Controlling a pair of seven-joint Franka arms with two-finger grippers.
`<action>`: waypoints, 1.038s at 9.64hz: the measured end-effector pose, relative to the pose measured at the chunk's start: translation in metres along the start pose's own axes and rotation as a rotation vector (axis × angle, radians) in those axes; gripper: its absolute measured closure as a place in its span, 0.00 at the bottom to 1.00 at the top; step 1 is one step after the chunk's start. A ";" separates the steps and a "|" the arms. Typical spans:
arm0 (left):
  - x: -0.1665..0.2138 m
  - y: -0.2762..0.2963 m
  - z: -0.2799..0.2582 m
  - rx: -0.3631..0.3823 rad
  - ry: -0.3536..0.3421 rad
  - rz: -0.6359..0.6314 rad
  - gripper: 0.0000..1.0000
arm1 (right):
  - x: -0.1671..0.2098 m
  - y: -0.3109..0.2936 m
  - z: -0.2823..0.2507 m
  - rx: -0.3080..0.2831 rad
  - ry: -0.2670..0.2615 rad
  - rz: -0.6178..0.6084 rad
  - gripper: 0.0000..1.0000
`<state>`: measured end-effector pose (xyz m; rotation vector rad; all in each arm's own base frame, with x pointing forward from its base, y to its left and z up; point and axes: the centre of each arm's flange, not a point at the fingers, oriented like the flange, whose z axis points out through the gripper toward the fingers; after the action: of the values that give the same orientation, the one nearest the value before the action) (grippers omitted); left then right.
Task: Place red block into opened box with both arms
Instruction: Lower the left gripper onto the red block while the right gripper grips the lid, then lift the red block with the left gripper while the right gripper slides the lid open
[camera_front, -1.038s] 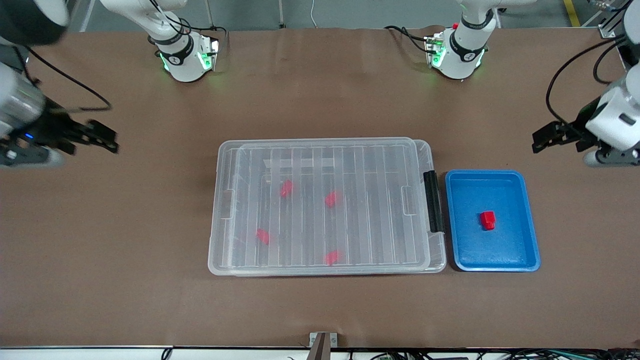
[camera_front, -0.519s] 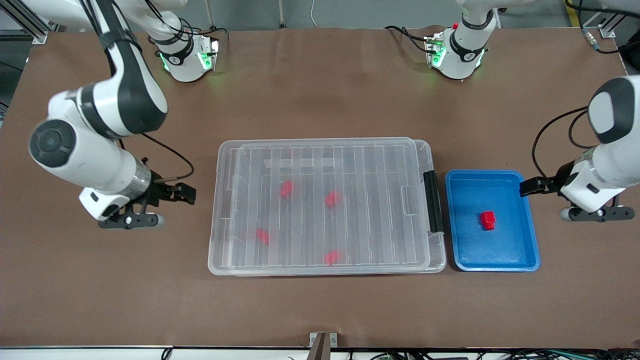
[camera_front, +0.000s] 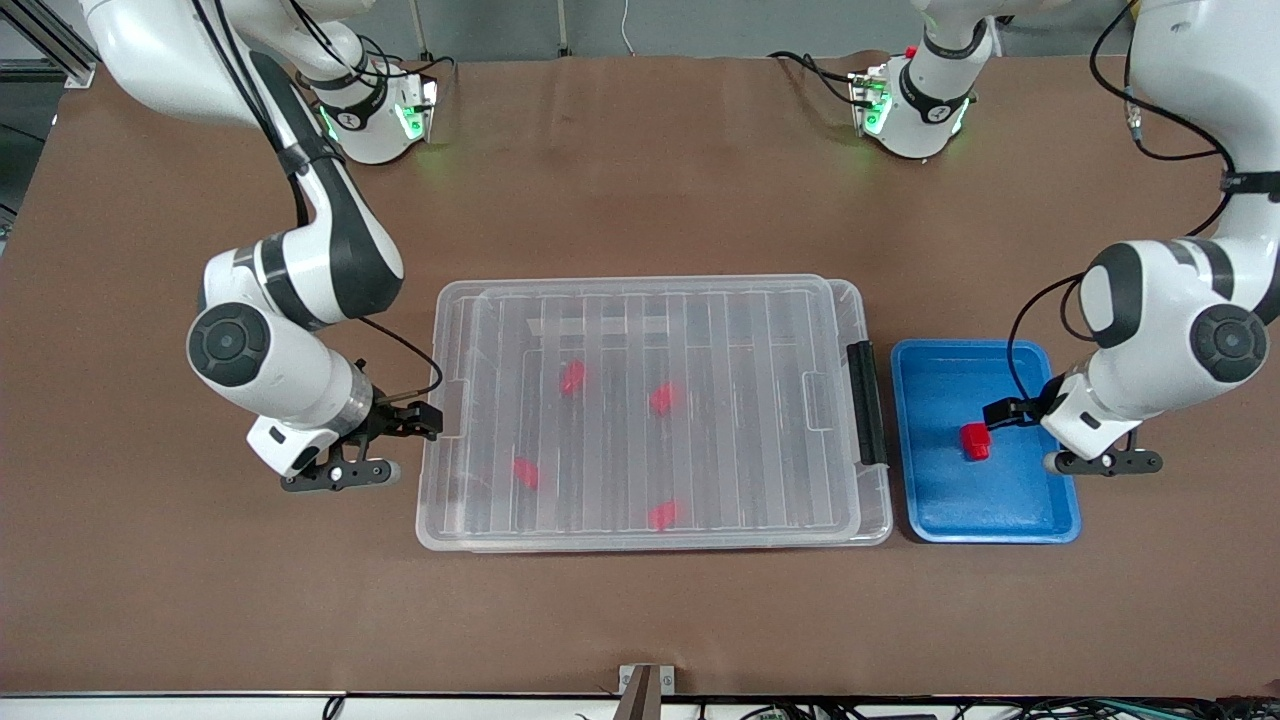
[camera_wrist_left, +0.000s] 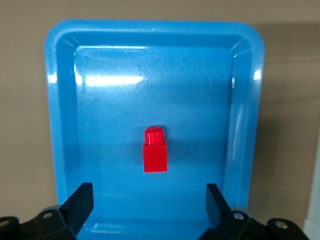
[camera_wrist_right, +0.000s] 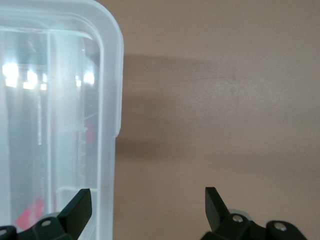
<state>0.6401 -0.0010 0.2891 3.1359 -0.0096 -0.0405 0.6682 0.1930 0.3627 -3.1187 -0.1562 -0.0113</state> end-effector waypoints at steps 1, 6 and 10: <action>-0.002 -0.002 0.021 -0.002 -0.008 -0.003 0.01 | 0.001 0.001 0.005 -0.004 -0.003 -0.001 0.00; -0.002 -0.005 0.084 -0.008 -0.013 -0.009 0.03 | 0.003 0.007 0.004 -0.021 0.012 -0.004 0.00; -0.003 -0.005 0.097 -0.009 -0.029 -0.010 0.17 | -0.005 -0.008 0.009 -0.029 -0.044 -0.032 0.00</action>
<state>0.6341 0.0039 0.1919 3.1264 0.0062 -0.0854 0.6621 0.2004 0.3537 -3.1462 -0.2080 0.0552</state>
